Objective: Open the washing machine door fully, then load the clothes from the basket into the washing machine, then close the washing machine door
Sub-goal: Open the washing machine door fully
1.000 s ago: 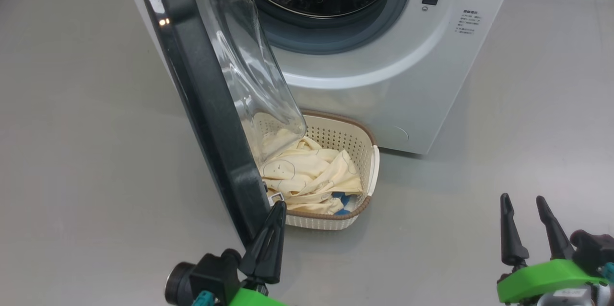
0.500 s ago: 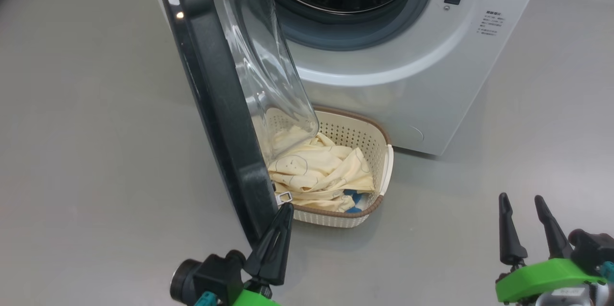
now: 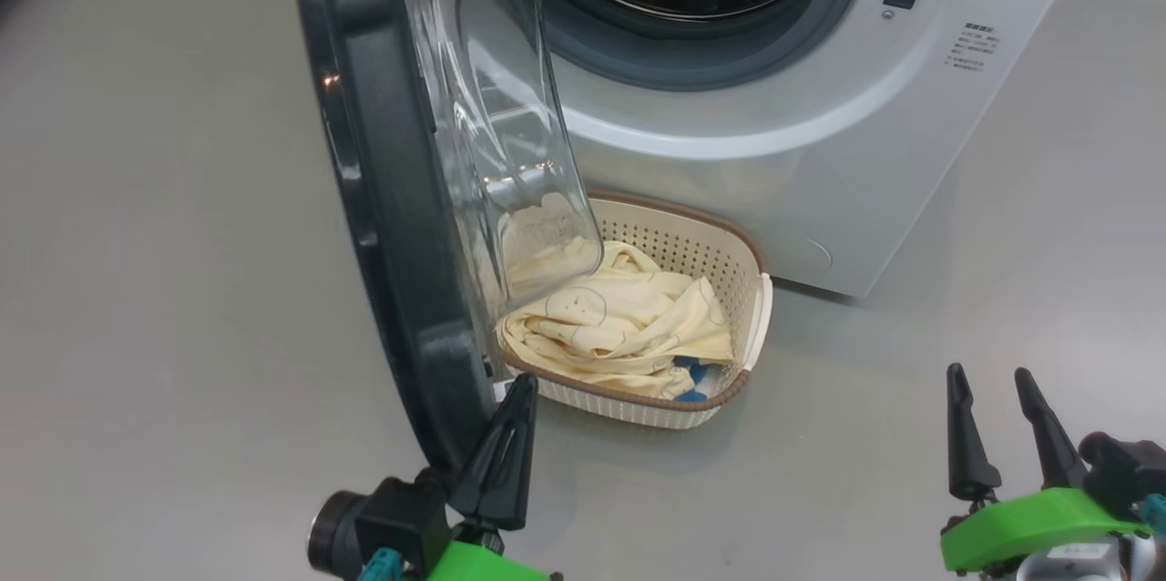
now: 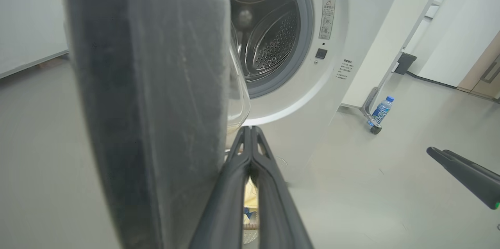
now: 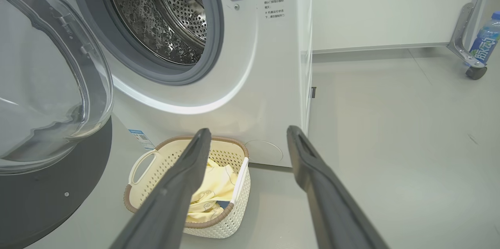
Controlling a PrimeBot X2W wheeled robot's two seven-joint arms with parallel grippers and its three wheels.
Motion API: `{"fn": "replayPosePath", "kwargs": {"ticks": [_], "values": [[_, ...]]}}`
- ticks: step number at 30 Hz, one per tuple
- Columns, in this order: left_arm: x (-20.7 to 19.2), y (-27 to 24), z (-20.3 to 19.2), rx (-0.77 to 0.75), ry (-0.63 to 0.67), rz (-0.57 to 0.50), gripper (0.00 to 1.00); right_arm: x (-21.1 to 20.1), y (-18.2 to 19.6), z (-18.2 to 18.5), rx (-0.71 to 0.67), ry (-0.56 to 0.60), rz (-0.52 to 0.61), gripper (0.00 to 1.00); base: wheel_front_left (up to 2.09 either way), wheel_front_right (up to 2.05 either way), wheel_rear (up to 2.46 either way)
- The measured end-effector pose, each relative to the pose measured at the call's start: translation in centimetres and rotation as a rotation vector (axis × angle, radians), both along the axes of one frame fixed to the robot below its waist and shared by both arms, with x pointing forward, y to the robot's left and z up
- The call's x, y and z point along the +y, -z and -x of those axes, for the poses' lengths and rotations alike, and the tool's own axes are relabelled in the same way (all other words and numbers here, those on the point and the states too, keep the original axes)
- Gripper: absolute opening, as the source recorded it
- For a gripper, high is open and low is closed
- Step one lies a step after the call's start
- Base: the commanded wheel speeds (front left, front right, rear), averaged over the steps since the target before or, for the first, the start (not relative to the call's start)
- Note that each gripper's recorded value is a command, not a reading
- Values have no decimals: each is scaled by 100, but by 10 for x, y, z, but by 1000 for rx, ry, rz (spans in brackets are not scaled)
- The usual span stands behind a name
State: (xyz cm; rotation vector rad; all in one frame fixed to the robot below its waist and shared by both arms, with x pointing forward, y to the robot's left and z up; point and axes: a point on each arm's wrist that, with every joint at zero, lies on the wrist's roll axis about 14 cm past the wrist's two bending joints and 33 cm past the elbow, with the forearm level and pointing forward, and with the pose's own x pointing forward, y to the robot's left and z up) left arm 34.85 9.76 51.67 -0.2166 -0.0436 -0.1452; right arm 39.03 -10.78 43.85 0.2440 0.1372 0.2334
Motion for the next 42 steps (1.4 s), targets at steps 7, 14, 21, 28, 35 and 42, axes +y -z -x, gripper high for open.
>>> {"fn": "replayPosePath", "kwargs": {"ticks": [7,14,21,28,35,42], "values": [[38,4,2,15,-129,-33,0,16,2,-6,2,-45,-6,100,0,0,0],[75,8,6,29,-249,-66,0,30,1,-11,-4,-83,-11,100,0,0,0],[122,17,14,61,-398,-76,0,38,-2,-12,-13,-108,-6,100,0,0,0],[158,22,19,79,-491,-104,0,45,-3,-12,-16,-129,-2,100,0,0,0],[192,24,19,95,-588,-123,0,50,-4,-12,-21,-146,3,100,0,0,0],[225,25,21,114,-680,-141,0,51,0,-11,-11,-149,6,100,0,0,0]]}}
